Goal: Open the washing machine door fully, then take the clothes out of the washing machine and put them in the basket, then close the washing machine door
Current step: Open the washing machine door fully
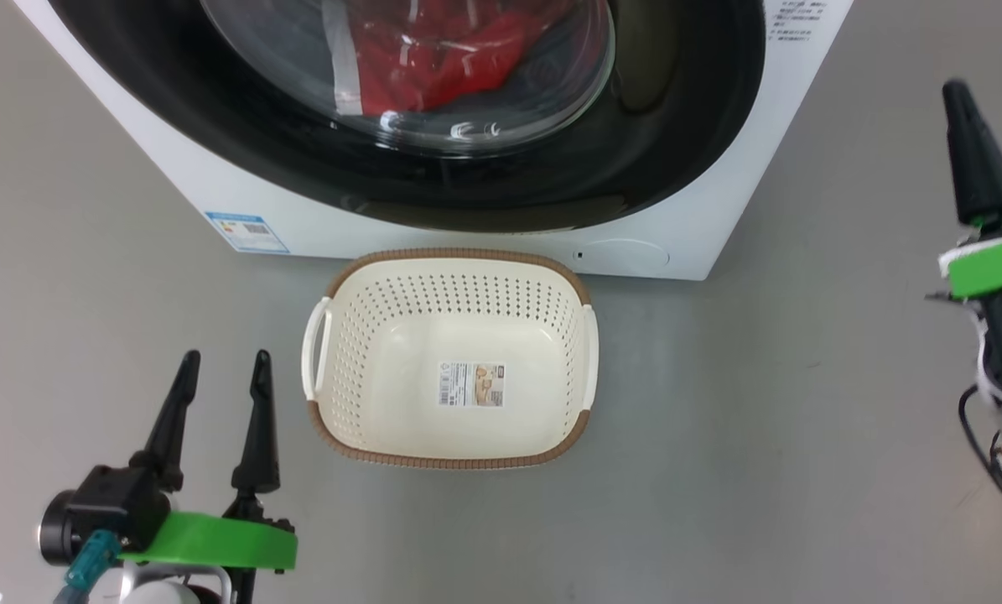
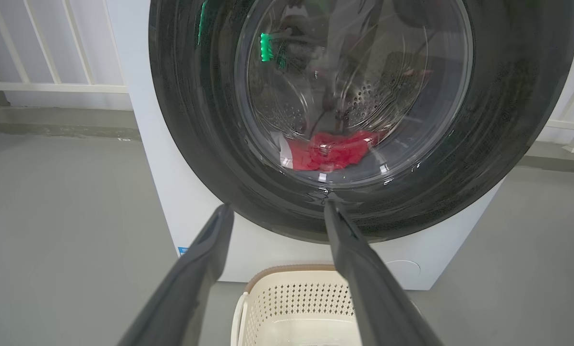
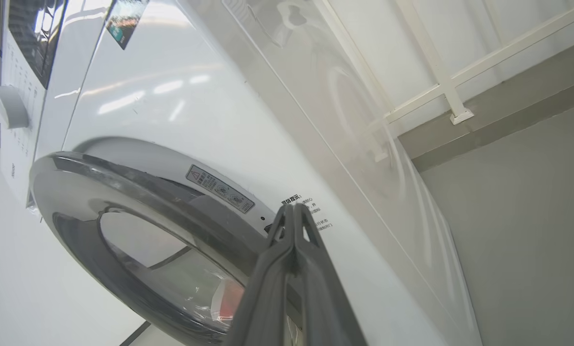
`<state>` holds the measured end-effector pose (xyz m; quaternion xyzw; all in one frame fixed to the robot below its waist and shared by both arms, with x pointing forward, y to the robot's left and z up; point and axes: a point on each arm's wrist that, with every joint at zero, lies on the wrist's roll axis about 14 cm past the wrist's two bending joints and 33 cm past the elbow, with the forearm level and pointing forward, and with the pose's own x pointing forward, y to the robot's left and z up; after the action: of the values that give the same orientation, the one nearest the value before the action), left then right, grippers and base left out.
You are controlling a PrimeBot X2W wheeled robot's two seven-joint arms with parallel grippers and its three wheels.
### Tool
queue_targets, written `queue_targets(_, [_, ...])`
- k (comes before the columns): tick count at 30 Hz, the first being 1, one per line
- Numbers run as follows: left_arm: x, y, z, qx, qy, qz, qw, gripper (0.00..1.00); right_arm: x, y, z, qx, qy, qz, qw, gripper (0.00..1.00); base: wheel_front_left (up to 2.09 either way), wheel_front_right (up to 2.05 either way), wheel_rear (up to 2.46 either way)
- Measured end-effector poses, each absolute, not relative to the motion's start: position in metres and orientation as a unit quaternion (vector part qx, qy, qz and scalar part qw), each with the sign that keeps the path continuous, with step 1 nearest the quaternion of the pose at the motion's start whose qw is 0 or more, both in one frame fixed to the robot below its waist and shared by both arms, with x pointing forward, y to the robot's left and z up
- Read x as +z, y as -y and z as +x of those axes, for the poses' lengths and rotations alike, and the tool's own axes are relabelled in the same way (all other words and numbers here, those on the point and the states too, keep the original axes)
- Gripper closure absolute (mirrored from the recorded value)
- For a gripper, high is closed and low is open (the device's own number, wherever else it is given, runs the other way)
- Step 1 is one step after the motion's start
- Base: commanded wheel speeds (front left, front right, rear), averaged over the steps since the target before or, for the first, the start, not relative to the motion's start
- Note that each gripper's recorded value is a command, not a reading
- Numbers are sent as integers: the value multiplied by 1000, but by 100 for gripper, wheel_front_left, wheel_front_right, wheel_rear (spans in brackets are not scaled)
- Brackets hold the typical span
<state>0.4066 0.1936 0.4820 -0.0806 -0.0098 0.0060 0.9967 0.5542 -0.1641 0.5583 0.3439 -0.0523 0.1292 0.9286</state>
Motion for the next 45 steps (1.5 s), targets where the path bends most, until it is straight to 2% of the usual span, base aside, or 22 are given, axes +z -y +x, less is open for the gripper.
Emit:
queue_targets(6, [481, -195, 415, 8, 12, -82, 997, 0, 562, 155, 575, 150, 26, 378, 913, 100, 0, 0, 0])
queue_targets(18, [471, -198, 426, 14, 3, -83, 996, 0, 541, 122, 598, 204, -75, 409, 886, 100, 0, 0, 0])
queue_targets(36, [457, -203, 439, 26, -11, -89, 996, 0, 543, 82, 628, 276, -147, 460, 831, 100, 0, 0, 0])
queue_targets(45, [453, -205, 440, 34, -15, -94, 995, 0, 541, 72, 637, 297, -175, 462, 817, 100, 0, 0, 0])
